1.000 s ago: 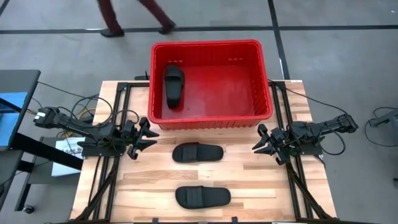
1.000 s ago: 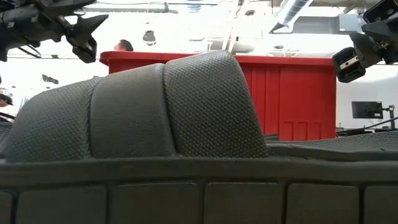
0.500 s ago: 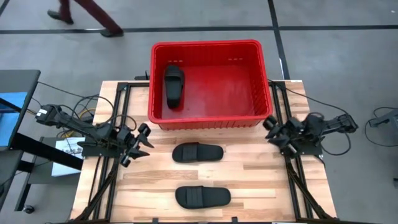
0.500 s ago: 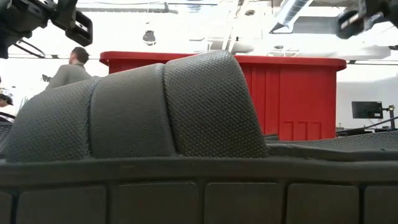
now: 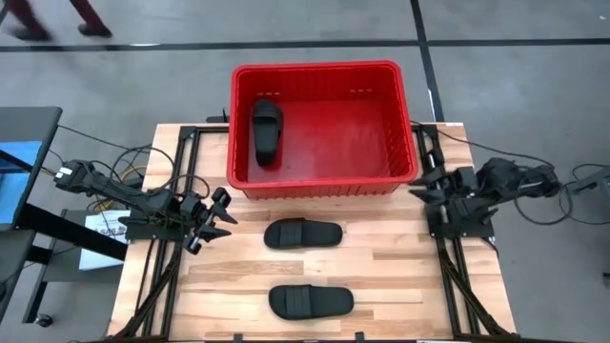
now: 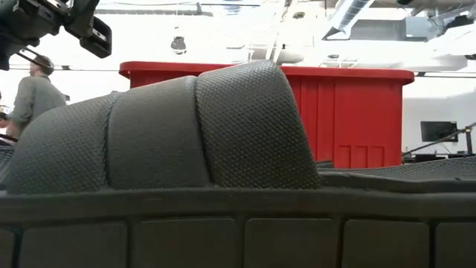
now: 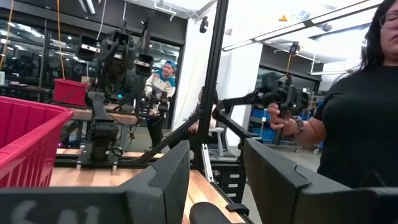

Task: Pick and place slides into bin
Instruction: Put the black slipper into the red bin

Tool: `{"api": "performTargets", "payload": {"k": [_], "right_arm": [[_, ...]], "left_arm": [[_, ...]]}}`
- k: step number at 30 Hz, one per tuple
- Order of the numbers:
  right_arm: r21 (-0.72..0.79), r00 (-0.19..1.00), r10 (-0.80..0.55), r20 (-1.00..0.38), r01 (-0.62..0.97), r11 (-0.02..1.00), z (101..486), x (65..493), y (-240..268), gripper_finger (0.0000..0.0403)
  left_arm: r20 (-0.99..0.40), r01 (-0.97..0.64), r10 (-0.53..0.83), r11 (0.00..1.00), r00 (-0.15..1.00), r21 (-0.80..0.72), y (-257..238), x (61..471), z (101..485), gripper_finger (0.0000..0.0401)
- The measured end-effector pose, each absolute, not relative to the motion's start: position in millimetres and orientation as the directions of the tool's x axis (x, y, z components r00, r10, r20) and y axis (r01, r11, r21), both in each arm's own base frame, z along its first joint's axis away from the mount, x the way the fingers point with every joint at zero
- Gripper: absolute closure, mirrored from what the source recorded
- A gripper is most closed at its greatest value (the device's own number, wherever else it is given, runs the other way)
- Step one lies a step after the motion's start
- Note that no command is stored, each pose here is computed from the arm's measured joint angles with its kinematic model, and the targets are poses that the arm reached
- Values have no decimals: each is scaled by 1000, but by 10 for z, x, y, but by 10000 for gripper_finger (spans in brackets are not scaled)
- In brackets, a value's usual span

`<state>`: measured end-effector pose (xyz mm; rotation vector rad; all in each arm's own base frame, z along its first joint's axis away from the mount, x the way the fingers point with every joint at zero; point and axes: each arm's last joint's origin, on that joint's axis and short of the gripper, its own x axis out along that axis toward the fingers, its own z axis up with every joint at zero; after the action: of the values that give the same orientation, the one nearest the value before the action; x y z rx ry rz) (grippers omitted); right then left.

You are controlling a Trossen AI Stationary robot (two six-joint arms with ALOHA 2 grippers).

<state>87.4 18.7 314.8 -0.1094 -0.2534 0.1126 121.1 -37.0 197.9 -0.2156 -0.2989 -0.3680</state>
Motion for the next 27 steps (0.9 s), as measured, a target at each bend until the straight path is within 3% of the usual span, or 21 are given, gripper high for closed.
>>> {"api": "performTargets", "payload": {"k": [4, 9, 19, 27], "right_arm": [[-190, 993, 112, -27, -115, 975, 3330, 1079, 233, 338], [-264, 938, 129, -322, -220, 939, 3467, 1249, 301, 338], [-240, 860, 103, -499, -251, 938, 3491, 1645, 414, 338], [0, 712, 217, -668, -291, 957, 3208, 1911, 658, 338]], "left_arm": [[324, 377, -313, 912, 893, -158, -368, 1212, 1979, 259], [324, 364, -291, 911, 900, -194, -361, 1214, 1979, 259], [324, 357, -279, 910, 904, -212, -358, 1215, 1977, 259], [324, 353, -275, 911, 905, -213, -357, 1216, 1977, 259]]}}
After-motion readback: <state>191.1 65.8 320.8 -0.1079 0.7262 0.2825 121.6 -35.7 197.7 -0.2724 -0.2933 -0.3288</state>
